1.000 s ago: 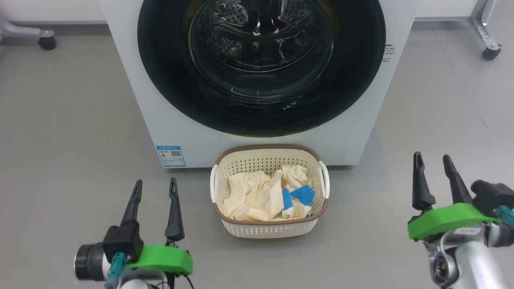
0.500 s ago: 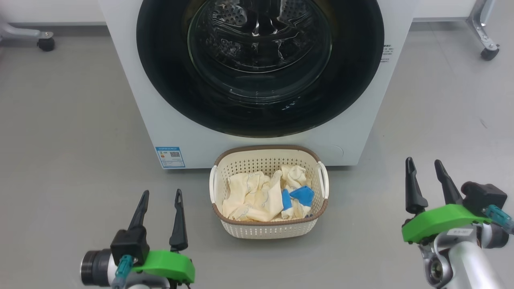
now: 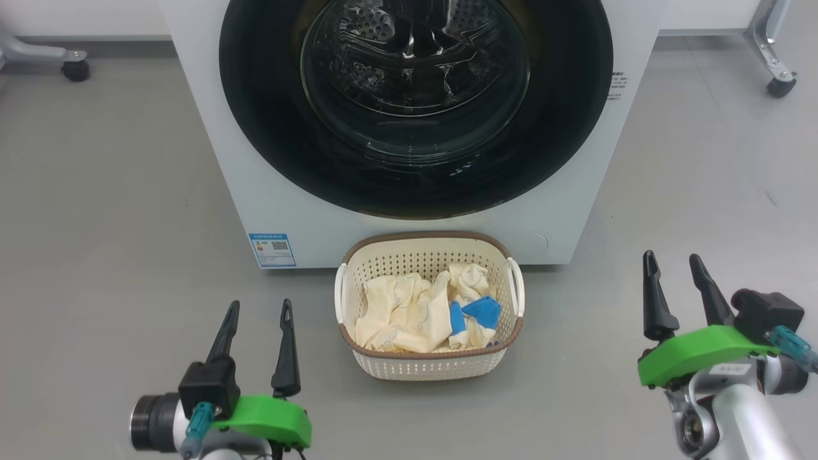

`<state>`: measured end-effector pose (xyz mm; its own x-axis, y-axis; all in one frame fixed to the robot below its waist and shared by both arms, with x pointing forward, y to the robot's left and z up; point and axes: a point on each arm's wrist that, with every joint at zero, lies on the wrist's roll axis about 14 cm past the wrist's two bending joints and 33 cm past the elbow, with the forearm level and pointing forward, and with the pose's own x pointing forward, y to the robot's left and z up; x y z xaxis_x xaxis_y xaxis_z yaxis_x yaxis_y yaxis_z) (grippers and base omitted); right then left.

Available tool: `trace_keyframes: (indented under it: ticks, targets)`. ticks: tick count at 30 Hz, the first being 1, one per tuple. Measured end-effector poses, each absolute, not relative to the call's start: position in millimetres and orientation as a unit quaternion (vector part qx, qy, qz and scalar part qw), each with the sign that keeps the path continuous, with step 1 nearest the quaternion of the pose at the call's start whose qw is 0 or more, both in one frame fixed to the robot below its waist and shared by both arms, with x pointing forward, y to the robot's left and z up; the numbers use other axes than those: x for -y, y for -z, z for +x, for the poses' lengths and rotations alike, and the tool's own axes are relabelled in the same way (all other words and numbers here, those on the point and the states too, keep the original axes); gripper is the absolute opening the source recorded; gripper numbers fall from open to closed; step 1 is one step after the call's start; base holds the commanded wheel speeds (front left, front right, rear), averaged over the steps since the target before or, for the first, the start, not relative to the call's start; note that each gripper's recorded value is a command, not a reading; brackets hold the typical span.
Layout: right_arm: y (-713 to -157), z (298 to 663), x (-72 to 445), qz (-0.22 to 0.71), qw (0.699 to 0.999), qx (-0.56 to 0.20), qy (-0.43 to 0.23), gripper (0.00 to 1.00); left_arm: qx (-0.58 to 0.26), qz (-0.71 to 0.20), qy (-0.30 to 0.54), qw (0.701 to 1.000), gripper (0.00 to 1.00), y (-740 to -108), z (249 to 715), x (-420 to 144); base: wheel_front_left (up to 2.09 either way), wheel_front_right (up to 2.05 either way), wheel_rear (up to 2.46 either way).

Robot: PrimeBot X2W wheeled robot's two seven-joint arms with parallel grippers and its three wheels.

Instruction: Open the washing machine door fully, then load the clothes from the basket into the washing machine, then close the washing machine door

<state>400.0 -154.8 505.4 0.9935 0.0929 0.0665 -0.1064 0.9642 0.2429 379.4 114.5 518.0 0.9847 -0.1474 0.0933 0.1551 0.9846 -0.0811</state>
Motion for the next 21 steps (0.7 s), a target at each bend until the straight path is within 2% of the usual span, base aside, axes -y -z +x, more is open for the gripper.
trace_keyframes:
  ticks: [21]
  targets:
    - [-505.5,399.7,154.0,0.124,0.991,0.027,-0.052,1.0,0.042,-0.055,0.074,0.995,1.0,-517.8,379.3,-115.0,0.0,0.0,0.0]
